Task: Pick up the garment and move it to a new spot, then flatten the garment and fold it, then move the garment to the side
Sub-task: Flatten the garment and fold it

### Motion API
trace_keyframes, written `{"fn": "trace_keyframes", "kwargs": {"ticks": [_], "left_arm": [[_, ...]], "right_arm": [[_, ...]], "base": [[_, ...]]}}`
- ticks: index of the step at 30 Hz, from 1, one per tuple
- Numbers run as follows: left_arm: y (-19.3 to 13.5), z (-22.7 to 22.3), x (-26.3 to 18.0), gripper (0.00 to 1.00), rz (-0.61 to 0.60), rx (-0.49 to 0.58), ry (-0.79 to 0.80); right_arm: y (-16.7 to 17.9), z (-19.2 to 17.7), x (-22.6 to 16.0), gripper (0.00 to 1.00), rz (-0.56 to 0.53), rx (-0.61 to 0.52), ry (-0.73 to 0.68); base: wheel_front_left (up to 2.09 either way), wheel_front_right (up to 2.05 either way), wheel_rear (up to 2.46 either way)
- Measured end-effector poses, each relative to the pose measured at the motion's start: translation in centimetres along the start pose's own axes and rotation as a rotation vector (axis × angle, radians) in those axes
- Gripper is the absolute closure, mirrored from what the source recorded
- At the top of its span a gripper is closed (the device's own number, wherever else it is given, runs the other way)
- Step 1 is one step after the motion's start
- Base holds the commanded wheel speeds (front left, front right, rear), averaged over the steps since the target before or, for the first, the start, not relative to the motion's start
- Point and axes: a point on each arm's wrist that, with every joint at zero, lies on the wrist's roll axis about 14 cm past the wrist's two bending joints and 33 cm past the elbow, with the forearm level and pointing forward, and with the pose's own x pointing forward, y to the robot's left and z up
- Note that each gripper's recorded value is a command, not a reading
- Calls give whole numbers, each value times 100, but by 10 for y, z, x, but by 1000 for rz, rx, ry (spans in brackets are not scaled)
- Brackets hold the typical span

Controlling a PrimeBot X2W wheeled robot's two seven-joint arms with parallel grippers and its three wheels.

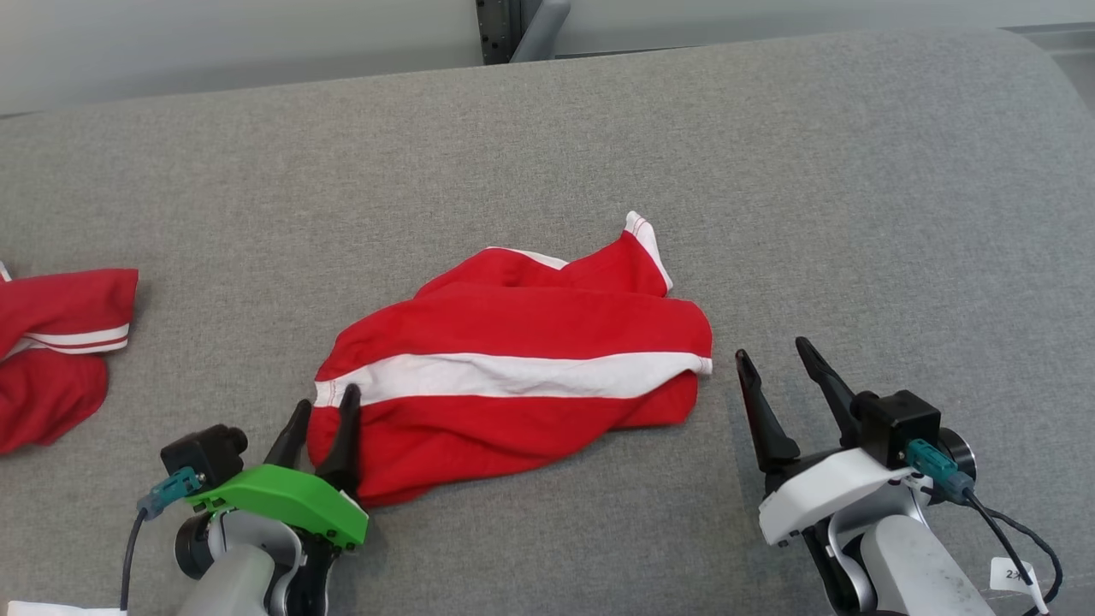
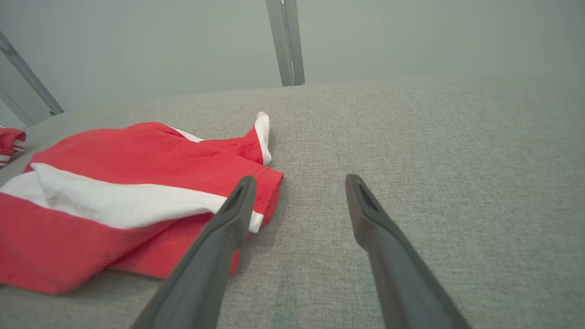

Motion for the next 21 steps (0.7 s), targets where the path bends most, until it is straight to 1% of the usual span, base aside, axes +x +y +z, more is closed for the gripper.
{"fn": "trace_keyframes", "kwargs": {"ticks": [10,11,12,13,14,16,17,18,20,21], "left_arm": [[-1,0,7,0,-4,-33,31],[-1,0,7,1,-4,-33,31],[-1,0,7,7,-6,-31,34],[-2,0,7,7,-9,-31,38],[-2,0,8,12,-9,-42,41],[-3,-2,7,34,-12,-52,51],[-3,-2,7,50,-14,-53,55],[-4,-3,7,55,-16,-55,58],[-4,-4,6,68,-20,-62,64],[-5,-3,6,79,-24,-57,65]], "right_arm": [[-1,1,-1,0,-2,1,-2],[-1,1,-1,0,-2,1,-2],[-1,1,-1,0,-2,1,-2],[-1,1,-1,0,-3,1,-3],[-1,2,-1,0,-4,3,-4],[-1,2,-1,0,-4,5,-4],[-1,2,-1,0,-4,6,-5],[-1,2,-1,0,-4,7,-5],[0,2,0,0,-3,8,-6],[0,2,0,0,-2,8,-6]], "base": [[0,0,0],[0,0,0],[0,0,0],[0,0,0],[0,0,0],[0,0,0],[0,0,0],[0,0,0],[0,0,0],[0,0,0]]}}
